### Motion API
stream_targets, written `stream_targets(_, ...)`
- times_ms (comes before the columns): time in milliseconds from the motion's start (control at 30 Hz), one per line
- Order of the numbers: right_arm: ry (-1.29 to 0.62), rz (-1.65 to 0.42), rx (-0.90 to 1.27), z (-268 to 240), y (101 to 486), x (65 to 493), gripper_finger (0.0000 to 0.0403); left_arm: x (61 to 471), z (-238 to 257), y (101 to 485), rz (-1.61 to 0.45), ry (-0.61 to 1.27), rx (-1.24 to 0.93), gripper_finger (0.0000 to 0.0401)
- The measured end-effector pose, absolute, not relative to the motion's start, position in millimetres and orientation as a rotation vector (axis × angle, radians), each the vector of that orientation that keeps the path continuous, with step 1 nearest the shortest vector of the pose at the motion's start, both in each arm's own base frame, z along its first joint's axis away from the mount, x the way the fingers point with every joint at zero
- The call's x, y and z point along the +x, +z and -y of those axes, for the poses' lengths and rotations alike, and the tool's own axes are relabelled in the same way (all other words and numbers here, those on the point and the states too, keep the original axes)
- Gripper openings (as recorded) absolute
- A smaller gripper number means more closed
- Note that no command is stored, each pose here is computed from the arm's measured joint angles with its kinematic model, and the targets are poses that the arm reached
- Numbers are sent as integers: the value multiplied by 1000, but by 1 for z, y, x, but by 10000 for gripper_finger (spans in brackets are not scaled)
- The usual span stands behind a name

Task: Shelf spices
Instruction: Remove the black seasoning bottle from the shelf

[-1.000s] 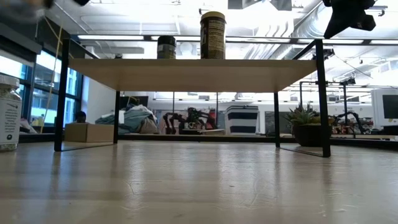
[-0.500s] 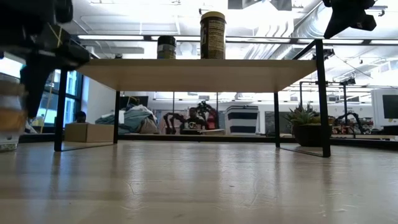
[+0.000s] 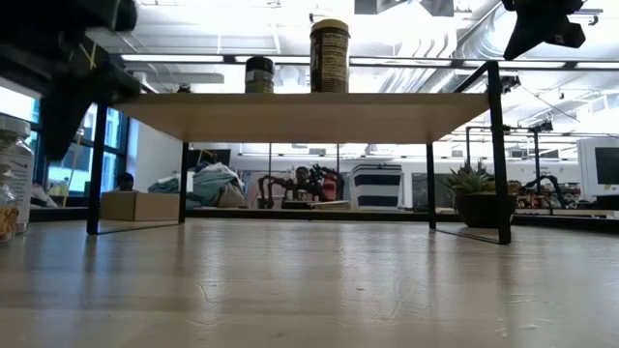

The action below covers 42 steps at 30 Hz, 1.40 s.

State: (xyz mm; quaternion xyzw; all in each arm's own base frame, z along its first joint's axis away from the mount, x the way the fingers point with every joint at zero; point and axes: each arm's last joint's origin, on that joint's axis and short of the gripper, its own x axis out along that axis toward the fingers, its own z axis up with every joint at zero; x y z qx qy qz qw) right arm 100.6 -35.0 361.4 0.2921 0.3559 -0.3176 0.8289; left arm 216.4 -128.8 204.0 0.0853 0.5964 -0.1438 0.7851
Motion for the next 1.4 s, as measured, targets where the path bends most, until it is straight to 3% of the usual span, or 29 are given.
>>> stream_targets(133,-674,-756,619,35,361,101,0,214,115,255,-1236,-238,215,260)
stream_targets(333,-674,-755,621,35,361,101,0,217,82,346,-1002,-55,241,261)
stream_targets(500,-674,-755,621,35,361,101,0,239,43,384,-909,17,335,262)
stream_targets(667,-681,-749,644,35,361,101,0,272,-18,395,-955,159,396,262)
stream_targets(767,-666,-752,652,34,361,101,0,286,-45,404,-963,140,398,262)
stream_targets(1000,-663,-753,653,34,361,101,0,305,-62,410,-1011,-11,319,262)
stream_targets(1400,-669,-752,650,35,361,101,0,311,-93,387,-1151,9,255,262)
